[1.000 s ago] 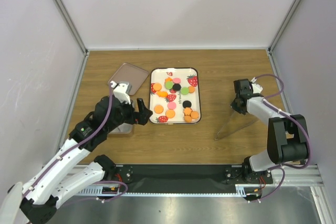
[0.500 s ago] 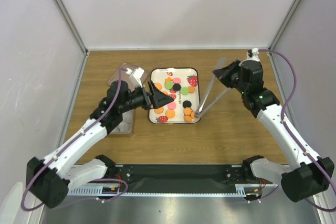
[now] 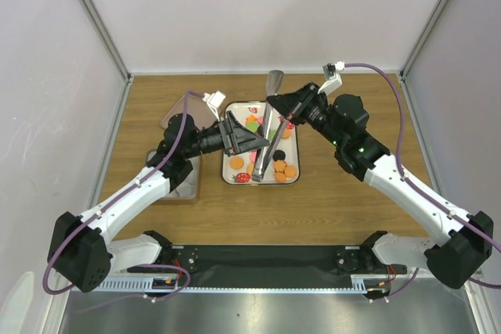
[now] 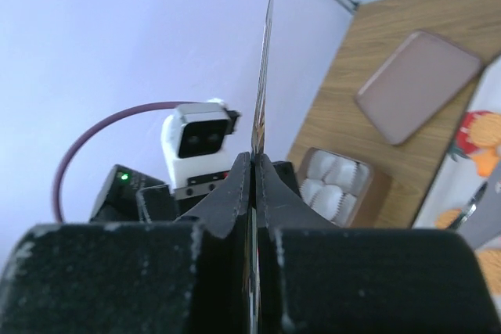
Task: Pack the cookies
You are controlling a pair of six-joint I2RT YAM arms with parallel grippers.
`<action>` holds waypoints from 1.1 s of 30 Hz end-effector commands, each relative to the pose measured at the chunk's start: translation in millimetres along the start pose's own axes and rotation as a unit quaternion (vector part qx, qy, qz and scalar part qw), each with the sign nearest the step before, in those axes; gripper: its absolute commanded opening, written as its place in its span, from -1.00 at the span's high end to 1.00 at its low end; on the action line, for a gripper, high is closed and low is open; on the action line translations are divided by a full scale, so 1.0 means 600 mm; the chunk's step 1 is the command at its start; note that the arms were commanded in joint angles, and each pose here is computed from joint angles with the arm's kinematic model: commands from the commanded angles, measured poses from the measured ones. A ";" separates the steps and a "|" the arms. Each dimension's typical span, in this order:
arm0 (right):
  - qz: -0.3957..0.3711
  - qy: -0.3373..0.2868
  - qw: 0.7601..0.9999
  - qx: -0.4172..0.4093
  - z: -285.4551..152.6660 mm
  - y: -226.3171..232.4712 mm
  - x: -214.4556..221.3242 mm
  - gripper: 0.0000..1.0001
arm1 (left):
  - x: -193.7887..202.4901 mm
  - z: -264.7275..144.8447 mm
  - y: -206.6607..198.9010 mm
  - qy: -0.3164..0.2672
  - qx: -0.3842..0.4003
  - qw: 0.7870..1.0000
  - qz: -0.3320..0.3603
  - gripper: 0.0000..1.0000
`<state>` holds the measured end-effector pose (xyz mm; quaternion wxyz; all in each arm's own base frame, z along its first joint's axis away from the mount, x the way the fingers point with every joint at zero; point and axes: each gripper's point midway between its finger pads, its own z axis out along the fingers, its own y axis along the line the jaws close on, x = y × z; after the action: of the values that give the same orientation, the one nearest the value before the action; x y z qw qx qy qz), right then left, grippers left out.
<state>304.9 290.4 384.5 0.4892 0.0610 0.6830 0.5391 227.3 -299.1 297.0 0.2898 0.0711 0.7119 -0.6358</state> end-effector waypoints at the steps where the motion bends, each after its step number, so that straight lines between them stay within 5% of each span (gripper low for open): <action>1: -0.001 -0.056 0.993 -0.105 -0.001 0.097 -0.049 1.00 | -0.018 -0.003 -0.060 -0.002 0.063 0.998 0.020 -0.99; 19: -0.002 -0.101 0.963 -0.251 -0.035 0.145 -0.027 1.00 | 0.000 -0.020 -0.093 0.011 0.127 0.991 -0.030 -0.96; 33: -0.001 -0.120 0.957 -0.265 -0.039 0.149 -0.012 1.00 | -0.010 -0.031 -0.095 -0.006 0.122 0.992 -0.032 -0.52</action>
<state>259.6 315.5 439.9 0.5404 -0.0081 0.4947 0.6806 202.7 -298.4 333.5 0.2355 0.0662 0.6499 -0.7196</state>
